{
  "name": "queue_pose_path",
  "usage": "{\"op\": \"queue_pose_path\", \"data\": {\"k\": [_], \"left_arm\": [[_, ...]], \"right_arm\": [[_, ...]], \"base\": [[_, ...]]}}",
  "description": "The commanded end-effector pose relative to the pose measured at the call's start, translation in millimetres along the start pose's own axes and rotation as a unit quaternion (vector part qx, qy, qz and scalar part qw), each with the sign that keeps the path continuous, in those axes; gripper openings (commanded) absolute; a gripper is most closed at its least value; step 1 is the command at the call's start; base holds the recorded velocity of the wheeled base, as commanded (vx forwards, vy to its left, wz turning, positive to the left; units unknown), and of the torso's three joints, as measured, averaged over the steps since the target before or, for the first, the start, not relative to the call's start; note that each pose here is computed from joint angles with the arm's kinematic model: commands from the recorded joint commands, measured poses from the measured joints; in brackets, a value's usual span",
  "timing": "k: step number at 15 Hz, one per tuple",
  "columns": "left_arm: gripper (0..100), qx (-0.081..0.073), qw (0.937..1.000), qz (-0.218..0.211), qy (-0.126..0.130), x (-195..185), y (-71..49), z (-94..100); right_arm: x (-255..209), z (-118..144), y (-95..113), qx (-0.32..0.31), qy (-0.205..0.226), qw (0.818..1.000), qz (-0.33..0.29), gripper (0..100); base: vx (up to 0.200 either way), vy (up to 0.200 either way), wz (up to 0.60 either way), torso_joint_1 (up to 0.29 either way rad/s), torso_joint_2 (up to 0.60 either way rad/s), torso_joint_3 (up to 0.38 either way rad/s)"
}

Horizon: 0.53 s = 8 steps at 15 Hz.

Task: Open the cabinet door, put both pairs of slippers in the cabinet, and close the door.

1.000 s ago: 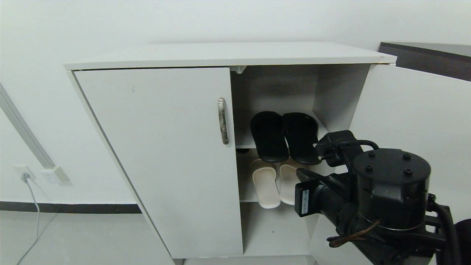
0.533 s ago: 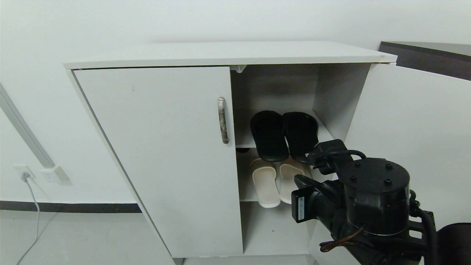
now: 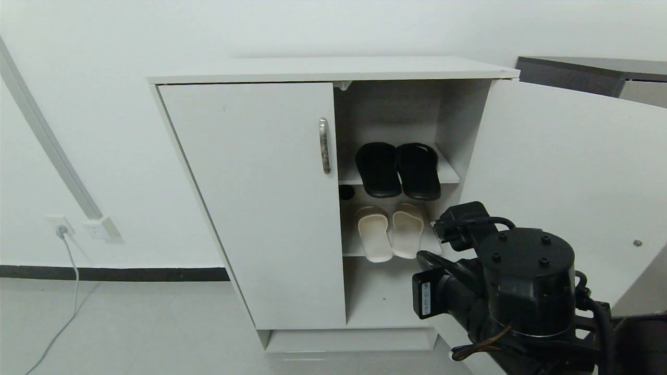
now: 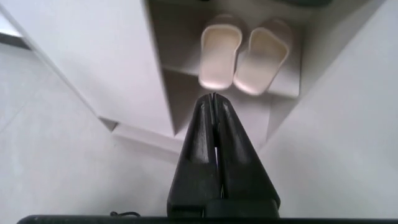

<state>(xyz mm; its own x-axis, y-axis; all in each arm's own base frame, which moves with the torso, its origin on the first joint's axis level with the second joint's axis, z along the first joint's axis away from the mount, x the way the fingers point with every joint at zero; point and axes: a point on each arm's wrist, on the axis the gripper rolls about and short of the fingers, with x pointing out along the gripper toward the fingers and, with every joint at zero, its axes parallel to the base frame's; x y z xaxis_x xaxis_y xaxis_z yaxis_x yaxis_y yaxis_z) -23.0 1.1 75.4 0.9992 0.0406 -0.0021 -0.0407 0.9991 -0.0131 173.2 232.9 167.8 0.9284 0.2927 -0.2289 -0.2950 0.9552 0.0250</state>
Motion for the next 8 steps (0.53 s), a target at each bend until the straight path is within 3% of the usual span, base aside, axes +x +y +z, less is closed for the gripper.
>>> {"op": "queue_pose_path", "data": {"k": [1,3,8], "left_arm": [[0,0.000,1.0000,0.000,0.000,0.1,0.0,0.0],[0,0.000,1.0000,0.000,0.000,0.1,0.0,0.0],[0,0.000,1.0000,0.001,0.000,0.1,0.0,0.0]], "right_arm": [[1.4,-4.2,-0.9,-0.004,0.005,1.000,-0.002,0],[2.2,-5.4,-1.6,-0.005,0.004,1.000,-0.004,0],[2.5,-8.0,-2.0,-0.010,0.008,1.000,-0.004,0]], "base": [[-0.200,0.000,0.00,-0.002,0.01,-0.002],[-0.200,0.000,0.00,0.002,0.00,0.000],[0.000,0.000,0.00,0.000,0.00,0.000]]}}
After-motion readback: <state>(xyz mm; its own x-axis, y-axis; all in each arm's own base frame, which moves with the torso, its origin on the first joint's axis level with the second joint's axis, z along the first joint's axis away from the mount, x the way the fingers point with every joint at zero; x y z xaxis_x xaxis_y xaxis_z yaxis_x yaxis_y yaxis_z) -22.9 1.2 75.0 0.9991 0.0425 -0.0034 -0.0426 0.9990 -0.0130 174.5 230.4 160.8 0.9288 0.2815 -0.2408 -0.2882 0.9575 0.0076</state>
